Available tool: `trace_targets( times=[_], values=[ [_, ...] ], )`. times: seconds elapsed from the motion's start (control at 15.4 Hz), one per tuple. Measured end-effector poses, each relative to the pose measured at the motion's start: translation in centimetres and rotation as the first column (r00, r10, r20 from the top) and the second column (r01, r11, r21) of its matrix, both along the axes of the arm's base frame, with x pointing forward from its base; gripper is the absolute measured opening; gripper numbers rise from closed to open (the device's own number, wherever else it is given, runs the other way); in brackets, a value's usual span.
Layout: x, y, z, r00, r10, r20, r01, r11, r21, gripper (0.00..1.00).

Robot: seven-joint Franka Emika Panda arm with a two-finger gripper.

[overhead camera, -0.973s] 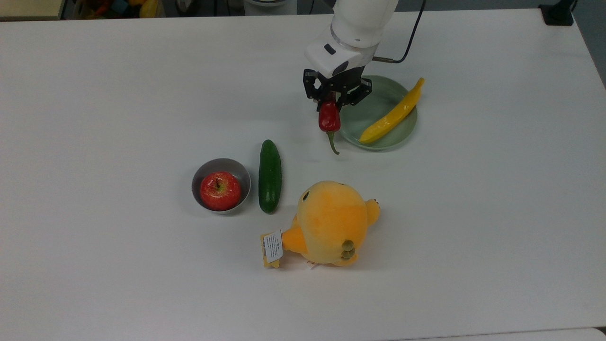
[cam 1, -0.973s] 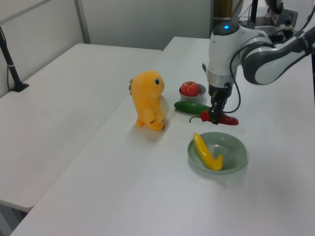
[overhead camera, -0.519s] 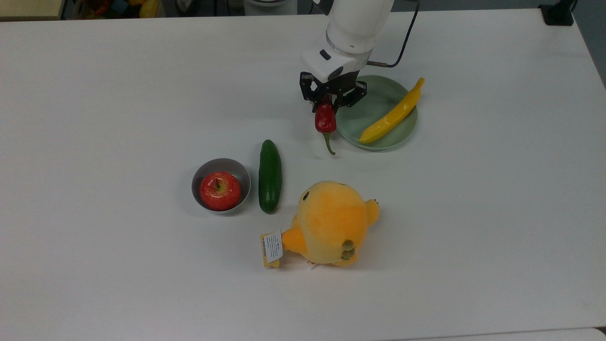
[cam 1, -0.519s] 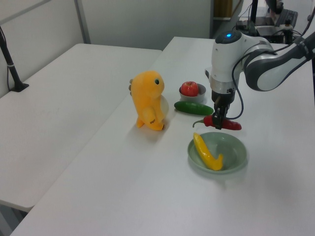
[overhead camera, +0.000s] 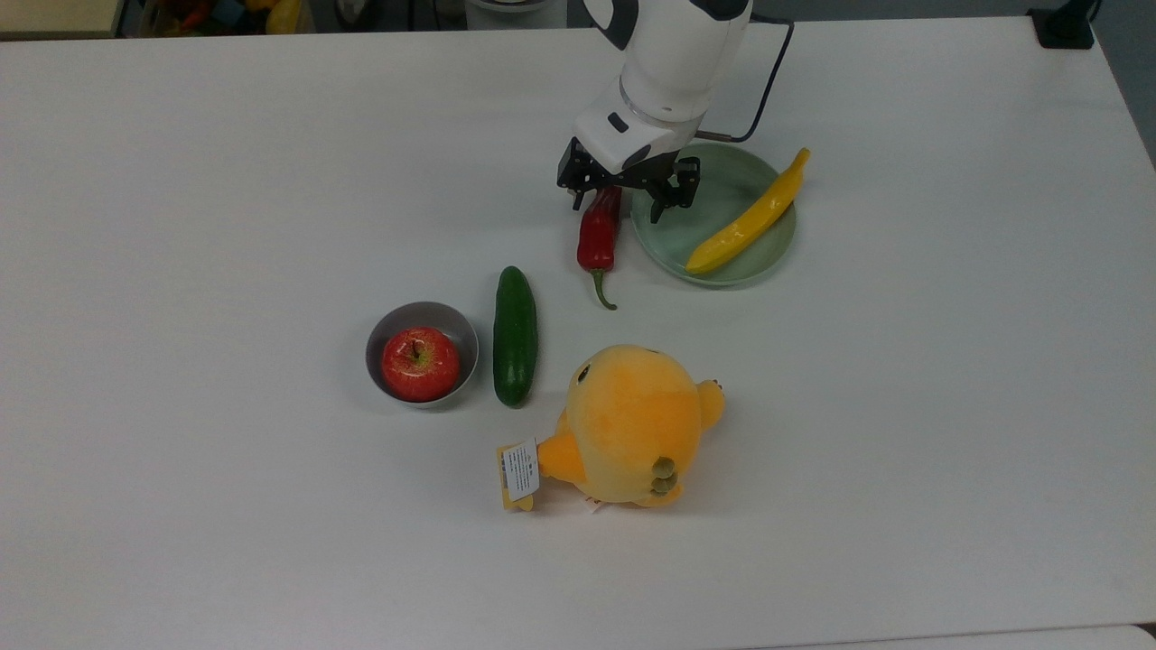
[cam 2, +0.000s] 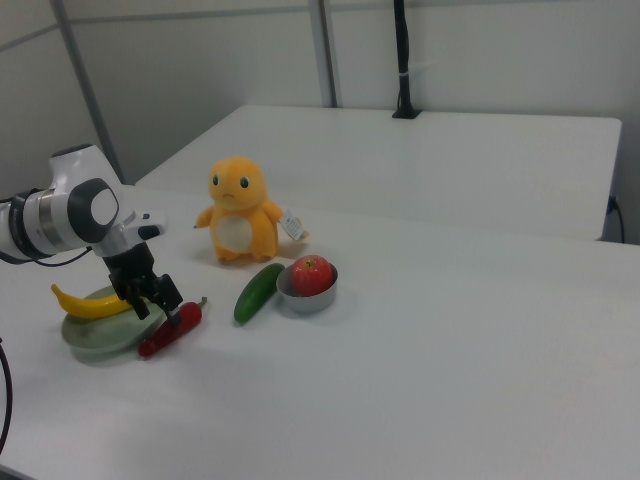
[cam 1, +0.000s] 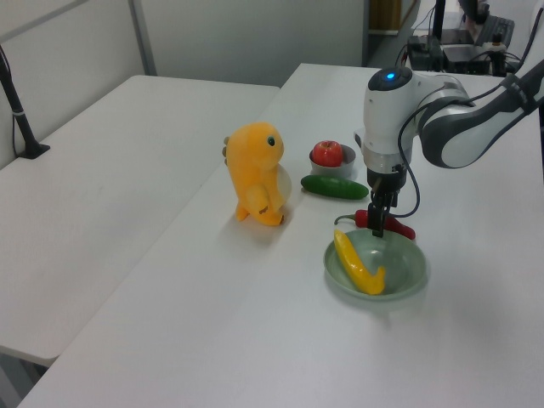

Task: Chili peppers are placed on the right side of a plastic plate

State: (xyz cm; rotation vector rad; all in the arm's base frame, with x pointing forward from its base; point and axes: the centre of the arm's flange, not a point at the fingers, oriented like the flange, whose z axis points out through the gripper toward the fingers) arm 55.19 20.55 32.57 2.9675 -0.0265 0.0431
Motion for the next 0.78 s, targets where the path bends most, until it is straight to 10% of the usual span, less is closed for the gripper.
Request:
trace_targets(
  times=[0.39, 0.78],
  values=[
    [0.7, -0.9, 2.3, 0.999, -0.019, 0.038, 0.018, 1.000, 0.015, 1.00],
    [0.9, -8.6, 15.3, 0.998, -0.042, 0.050, 0.041, 0.999, 0.022, 1.00]
  ],
)
